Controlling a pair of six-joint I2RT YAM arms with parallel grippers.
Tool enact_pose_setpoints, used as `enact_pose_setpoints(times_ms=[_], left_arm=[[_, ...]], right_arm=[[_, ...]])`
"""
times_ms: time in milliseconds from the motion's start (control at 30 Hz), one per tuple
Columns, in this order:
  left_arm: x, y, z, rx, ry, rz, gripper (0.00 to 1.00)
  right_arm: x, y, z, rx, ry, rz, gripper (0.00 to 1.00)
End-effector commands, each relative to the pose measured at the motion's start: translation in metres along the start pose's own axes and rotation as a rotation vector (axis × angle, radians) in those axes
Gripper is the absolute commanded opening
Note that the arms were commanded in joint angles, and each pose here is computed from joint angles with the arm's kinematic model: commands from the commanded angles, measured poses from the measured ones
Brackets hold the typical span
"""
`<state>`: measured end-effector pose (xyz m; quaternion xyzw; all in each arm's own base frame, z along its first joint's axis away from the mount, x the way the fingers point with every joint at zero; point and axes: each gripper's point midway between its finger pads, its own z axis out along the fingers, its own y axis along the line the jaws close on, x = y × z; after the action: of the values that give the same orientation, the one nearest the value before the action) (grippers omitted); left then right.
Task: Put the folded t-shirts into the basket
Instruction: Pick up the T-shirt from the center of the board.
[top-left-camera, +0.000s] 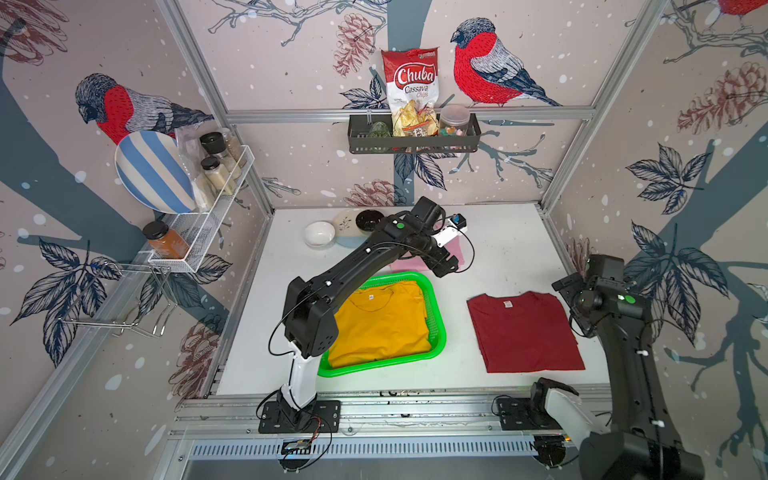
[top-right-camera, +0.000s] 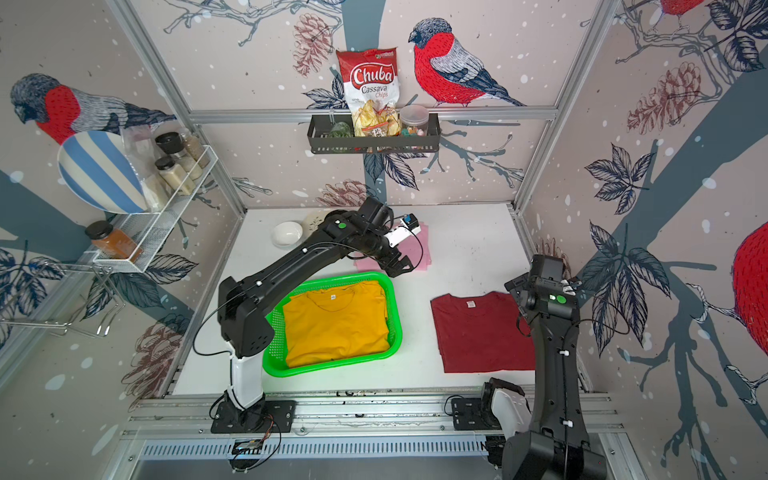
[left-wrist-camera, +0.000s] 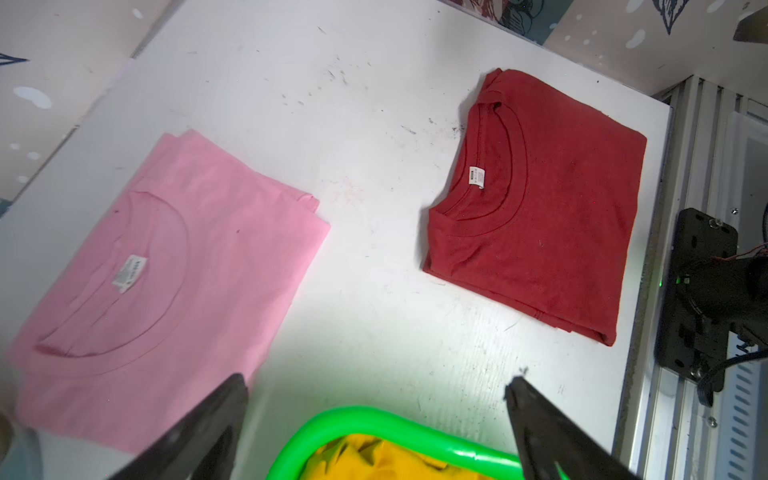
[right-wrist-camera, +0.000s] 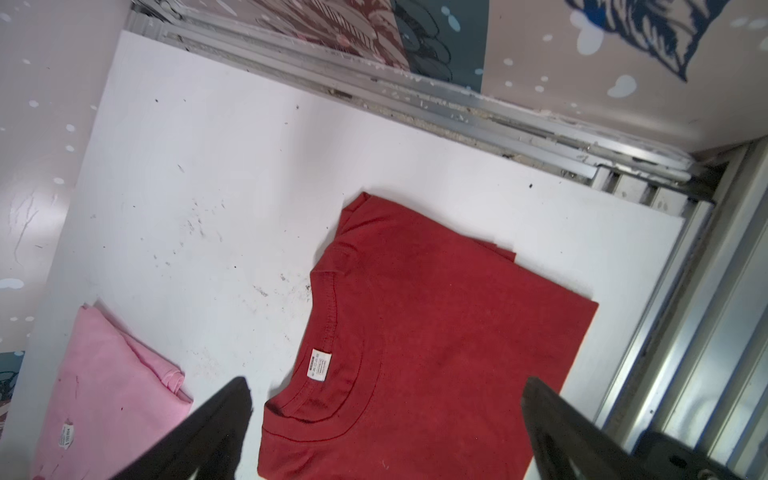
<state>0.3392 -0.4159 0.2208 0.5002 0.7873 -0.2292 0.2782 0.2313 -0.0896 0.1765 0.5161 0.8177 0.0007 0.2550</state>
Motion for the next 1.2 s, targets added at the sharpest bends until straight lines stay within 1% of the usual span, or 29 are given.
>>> enact_pose_setpoints(times_ms=[0, 100, 200, 233, 333, 400, 500, 667, 867, 967, 1100, 1167], left_arm=[[-0.012, -0.017, 0.030, 0.058, -0.007, -0.013, 0.95], [-0.016, -0.037, 0.061, 0.117, 0.019, 0.016, 0.94], [-0.015, -0.050, 0.090, 0.151, 0.042, 0.022, 0.91], [-0.013, -0.052, 0.101, 0.157, 0.053, 0.010, 0.89], [0.000, -0.055, 0.129, 0.186, 0.095, -0.077, 0.84], [0.014, -0.059, 0.145, 0.211, 0.140, -0.130, 0.81], [0.034, -0.059, 0.162, 0.211, 0.197, -0.176, 0.81], [0.065, -0.063, 0.173, 0.230, 0.303, -0.231, 0.79], [0.105, -0.074, 0.179, 0.282, 0.441, -0.291, 0.77], [0.109, -0.064, 0.189, 0.257, 0.442, -0.294, 0.75], [0.106, -0.052, 0.198, 0.228, 0.422, -0.308, 0.75], [0.110, -0.050, 0.201, 0.221, 0.431, -0.311, 0.74]], right_arm=[[0.001, -0.004, 0.011, 0.087, 0.072, 0.046, 1.00], [0.001, -0.008, 0.028, 0.202, 0.140, 0.070, 1.00], [0.002, -0.008, 0.043, 0.275, 0.187, 0.082, 1.00], [0.003, -0.008, 0.049, 0.292, 0.201, 0.084, 1.00], [0.006, -0.005, 0.059, 0.322, 0.226, 0.072, 1.00], [0.006, -0.005, 0.062, 0.345, 0.228, 0.055, 1.00], [0.010, -0.007, 0.066, 0.369, 0.235, 0.023, 1.00], [0.021, -0.005, 0.069, 0.367, 0.264, -0.021, 0.99], [0.020, -0.002, 0.066, 0.358, 0.263, -0.034, 0.98], [0.020, 0.000, 0.066, 0.358, 0.267, -0.043, 0.98], [0.017, 0.000, 0.067, 0.376, 0.266, -0.040, 0.99], [0.017, 0.002, 0.066, 0.374, 0.271, -0.042, 0.99]])
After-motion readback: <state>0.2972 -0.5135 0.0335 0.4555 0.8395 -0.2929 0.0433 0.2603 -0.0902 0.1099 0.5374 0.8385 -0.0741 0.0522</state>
